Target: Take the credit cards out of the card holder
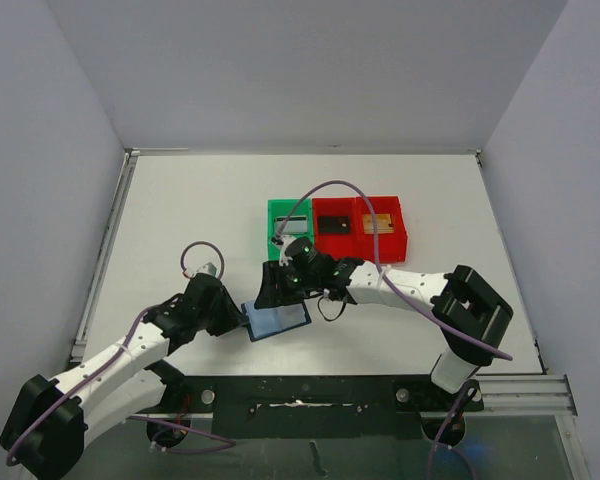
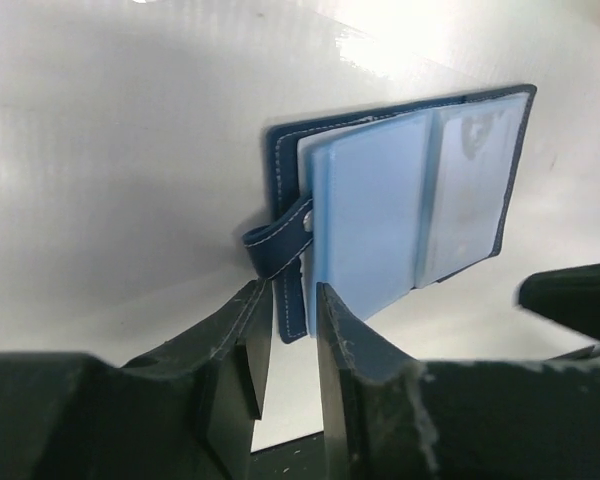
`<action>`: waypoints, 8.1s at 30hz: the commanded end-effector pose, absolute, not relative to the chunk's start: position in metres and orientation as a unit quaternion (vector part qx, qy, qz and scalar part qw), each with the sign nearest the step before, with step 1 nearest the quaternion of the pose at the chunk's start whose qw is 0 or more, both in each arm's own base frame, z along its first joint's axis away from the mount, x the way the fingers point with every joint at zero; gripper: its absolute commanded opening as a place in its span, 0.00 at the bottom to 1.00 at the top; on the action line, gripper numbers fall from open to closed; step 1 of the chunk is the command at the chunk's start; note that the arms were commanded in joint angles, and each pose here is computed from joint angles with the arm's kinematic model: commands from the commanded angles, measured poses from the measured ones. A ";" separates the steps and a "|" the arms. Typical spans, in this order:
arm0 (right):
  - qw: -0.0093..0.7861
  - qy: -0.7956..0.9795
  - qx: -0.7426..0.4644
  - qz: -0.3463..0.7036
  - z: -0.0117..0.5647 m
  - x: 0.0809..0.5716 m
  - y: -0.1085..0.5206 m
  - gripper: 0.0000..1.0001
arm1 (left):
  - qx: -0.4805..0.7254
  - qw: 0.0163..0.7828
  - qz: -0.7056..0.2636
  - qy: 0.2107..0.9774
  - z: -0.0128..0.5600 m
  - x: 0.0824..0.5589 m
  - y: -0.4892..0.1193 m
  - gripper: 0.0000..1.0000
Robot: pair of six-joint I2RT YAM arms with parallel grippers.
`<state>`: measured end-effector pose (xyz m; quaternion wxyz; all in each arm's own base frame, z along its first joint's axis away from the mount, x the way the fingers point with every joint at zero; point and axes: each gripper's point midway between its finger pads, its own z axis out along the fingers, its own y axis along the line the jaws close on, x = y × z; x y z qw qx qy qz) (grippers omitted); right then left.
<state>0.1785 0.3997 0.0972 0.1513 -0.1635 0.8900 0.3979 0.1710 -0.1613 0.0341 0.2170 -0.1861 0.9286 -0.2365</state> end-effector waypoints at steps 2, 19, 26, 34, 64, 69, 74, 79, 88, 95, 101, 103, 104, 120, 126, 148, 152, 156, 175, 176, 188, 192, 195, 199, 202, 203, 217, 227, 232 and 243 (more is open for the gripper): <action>0.208 0.920 -0.091 0.318 0.096 0.212 0.360 0.45 | -0.207 0.266 -0.238 0.911 0.069 0.189 -0.156 0.34; 0.176 0.959 -0.089 0.206 0.044 0.208 0.329 0.52 | -0.131 0.194 -0.246 0.941 0.036 0.186 -0.188 0.53; 0.173 0.962 -0.101 0.187 0.040 0.206 0.333 0.49 | -0.123 0.177 -0.238 0.947 0.022 0.177 -0.185 0.43; 0.190 0.954 -0.114 0.203 0.055 0.206 0.343 0.39 | -0.103 0.165 -0.231 0.953 0.015 0.175 -0.186 0.25; 0.181 0.973 -0.129 0.062 0.024 0.206 0.314 0.60 | -0.097 0.167 -0.237 0.952 0.016 0.176 -0.189 0.22; 0.190 0.971 -0.134 0.061 0.029 0.208 0.317 0.52 | -0.095 0.168 -0.238 0.952 0.017 0.178 -0.191 0.22; 0.211 0.965 -0.132 0.087 0.051 0.212 0.327 0.43 | -0.095 0.167 -0.238 0.952 0.017 0.177 -0.190 0.22; 0.220 0.961 -0.134 0.102 0.065 0.211 0.330 0.42 | -0.098 0.168 -0.238 0.952 0.017 0.178 -0.190 0.22; 0.231 0.951 -0.138 0.150 0.090 0.209 0.343 0.49 | -0.097 0.170 -0.237 0.952 0.018 0.179 -0.190 0.22; 0.219 0.934 -0.167 0.228 0.101 0.199 0.370 0.50 | -0.102 0.177 -0.229 0.952 0.021 0.181 -0.187 0.22; 0.190 0.904 -0.197 0.329 0.108 0.182 0.404 0.51 | -0.137 0.206 -0.225 0.942 0.033 0.186 -0.178 0.24; 0.174 0.895 -0.200 0.360 0.109 0.178 0.413 0.52 | -0.152 0.216 -0.220 0.939 0.037 0.187 -0.172 0.26; 0.167 0.891 -0.200 0.372 0.109 0.177 0.416 0.52 | -0.161 0.220 -0.217 0.937 0.039 0.187 -0.170 0.28; 0.180 0.897 -0.088 0.393 0.093 0.208 0.364 0.44 | -0.121 0.275 -0.291 0.908 0.091 0.206 -0.193 0.39; 0.162 0.915 -0.061 0.365 0.067 0.209 0.358 0.37 | -0.081 0.259 -0.340 0.900 0.104 0.205 -0.220 0.38; 0.128 0.946 -0.052 0.294 0.022 0.190 0.343 0.38 | -0.093 0.142 -0.178 0.969 -0.003 0.167 -0.192 0.22; 0.132 0.932 -0.039 0.335 0.030 0.192 0.348 0.29 | -0.095 0.142 -0.174 0.970 -0.005 0.165 -0.189 0.20; 0.136 0.919 -0.032 0.369 0.040 0.194 0.350 0.26 | -0.094 0.143 -0.172 0.970 -0.006 0.166 -0.188 0.18; 0.129 0.858 -0.032 0.497 0.055 0.189 0.333 0.00 | -0.074 0.140 -0.164 0.974 -0.007 0.168 -0.189 0.15; 0.127 0.857 -0.032 0.498 0.054 0.189 0.330 0.00 | -0.073 0.140 -0.164 0.974 -0.007 0.168 -0.189 0.14; 0.133 0.842 -0.026 0.521 0.058 0.190 0.314 0.00 | -0.047 0.145 -0.180 0.972 -0.001 0.173 -0.198 0.14; 0.147 0.846 -0.002 0.513 0.056 0.192 0.298 0.00 | -0.035 0.152 -0.183 0.971 0.006 0.179 -0.202 0.14; 0.162 0.845 0.003 0.510 0.062 0.195 0.290 0.00 | -0.037 0.163 -0.187 0.968 0.013 0.184 -0.204 0.15; 0.176 0.854 0.000 0.490 0.063 0.197 0.283 0.00 | -0.046 0.182 -0.189 0.964 0.026 0.193 -0.206 0.28; 0.171 0.861 0.000 0.478 0.059 0.198 0.281 0.00 | -0.051 0.201 -0.198 0.958 0.042 0.202 -0.210 0.38; 0.167 0.863 -0.001 0.477 0.058 0.198 0.282 0.00 | -0.052 0.207 -0.199 0.957 0.047 0.204 -0.210 0.41; 0.155 0.869 0.013 0.469 0.051 0.204 0.294 0.02 | 0.008 0.202 -0.365 0.909 0.089 0.213 -0.281 0.29; 0.150 0.860 0.019 0.488 0.051 0.205 0.305 0.06 | -0.018 0.148 -0.295 0.944 0.028 0.196 -0.270 0.10; 0.144 0.858 0.015 0.493 0.050 0.206 0.311 0.12 | -0.021 0.135 -0.273 0.952 0.011 0.189 -0.262 0.09; 0.146 0.861 0.014 0.487 0.048 0.215 0.317 0.21 | -0.015 0.131 -0.263 0.956 0.006 0.189 -0.261 0.06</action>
